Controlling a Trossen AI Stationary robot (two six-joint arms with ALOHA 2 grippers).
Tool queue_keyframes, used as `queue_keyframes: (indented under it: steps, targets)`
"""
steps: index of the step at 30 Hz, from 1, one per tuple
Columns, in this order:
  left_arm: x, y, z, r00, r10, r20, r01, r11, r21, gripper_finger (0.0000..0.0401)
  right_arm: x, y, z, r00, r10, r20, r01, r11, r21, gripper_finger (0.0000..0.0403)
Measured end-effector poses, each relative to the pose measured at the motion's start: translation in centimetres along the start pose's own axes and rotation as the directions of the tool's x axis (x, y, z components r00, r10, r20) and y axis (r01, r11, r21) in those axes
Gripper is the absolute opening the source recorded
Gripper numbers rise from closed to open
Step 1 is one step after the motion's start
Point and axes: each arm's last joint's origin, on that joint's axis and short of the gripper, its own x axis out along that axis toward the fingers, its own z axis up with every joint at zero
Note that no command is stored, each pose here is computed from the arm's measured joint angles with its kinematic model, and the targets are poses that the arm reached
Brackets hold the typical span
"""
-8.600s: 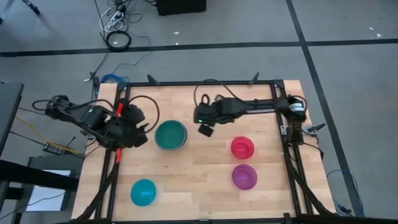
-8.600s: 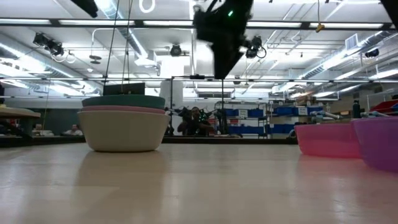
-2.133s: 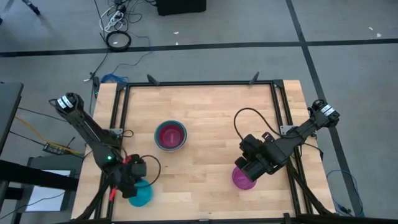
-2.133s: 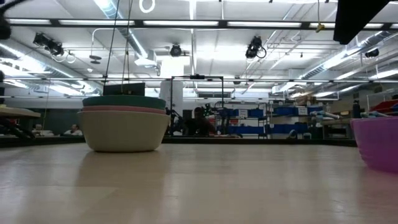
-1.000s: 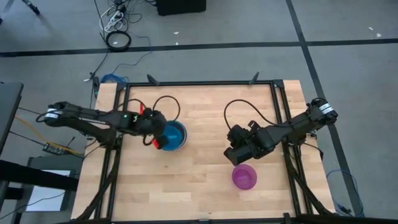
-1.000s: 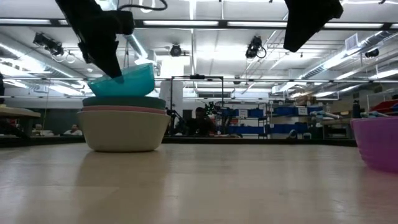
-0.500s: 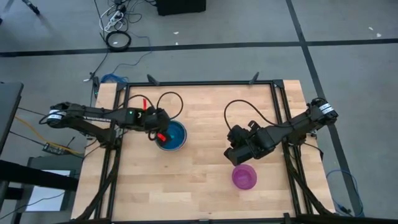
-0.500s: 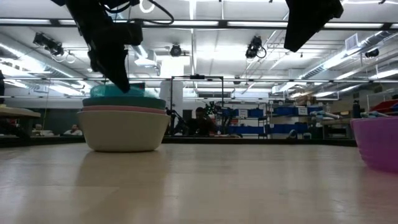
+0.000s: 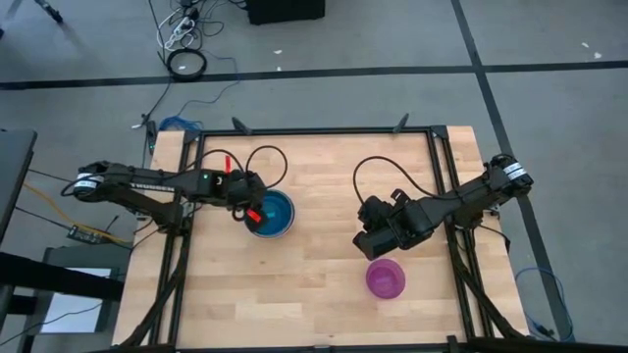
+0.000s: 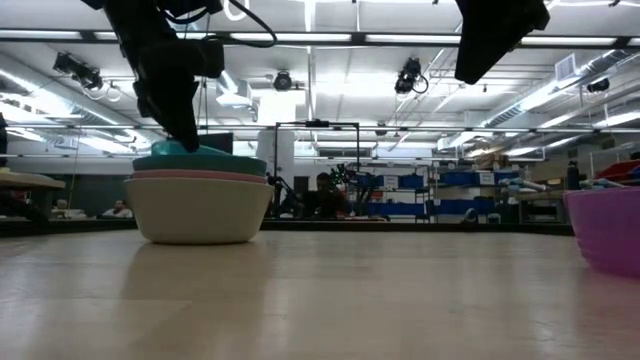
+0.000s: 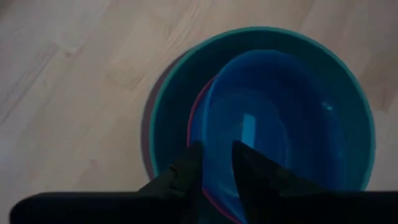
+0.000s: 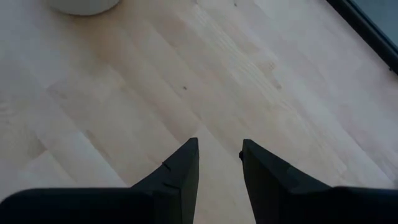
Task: Nest bowls inside each other
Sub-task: Stack the blue bowl on top of the red bowl, then stack the purple bowl on top of the blue bowl
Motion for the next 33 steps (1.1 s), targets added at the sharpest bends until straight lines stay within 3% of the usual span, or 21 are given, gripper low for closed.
queue_keyframes:
  steps: [8,17,25,30,33]
  targets:
    - [-0.1,-0.2,0.1,0.998,-0.055,-0.008,0.055,0.998,-0.002,0.0119,0.2,-0.2,0.2,1.0,-0.007,0.0,0.007,1.0,0.004,0.0109]
    - [-0.2,-0.4,0.3,0.987,-0.16,-0.028,0.16,0.987,-0.016,0.0198,0.4,-0.3,0.5,1.0,-0.015,-0.002,0.015,1.0,-0.001,0.011]
    - [-1.7,-0.1,1.8,0.992,-0.128,0.012,0.128,0.99,-0.051,0.0263,0.4,-0.4,0.6,1.0,-0.016,-0.002,0.016,1.0,-0.003,0.011]
    - [-3.7,-0.1,3.1,0.99,-0.134,0.034,0.135,0.99,-0.028,0.0279,0.5,-0.4,0.5,1.0,-0.018,-0.005,0.018,1.0,-0.005,0.011]
    - [-5.2,0.1,3.6,0.992,-0.126,0.02,0.127,0.992,-0.004,0.0279,0.9,-0.7,-0.2,0.996,-0.034,-0.083,0.034,0.999,0.001,0.011]
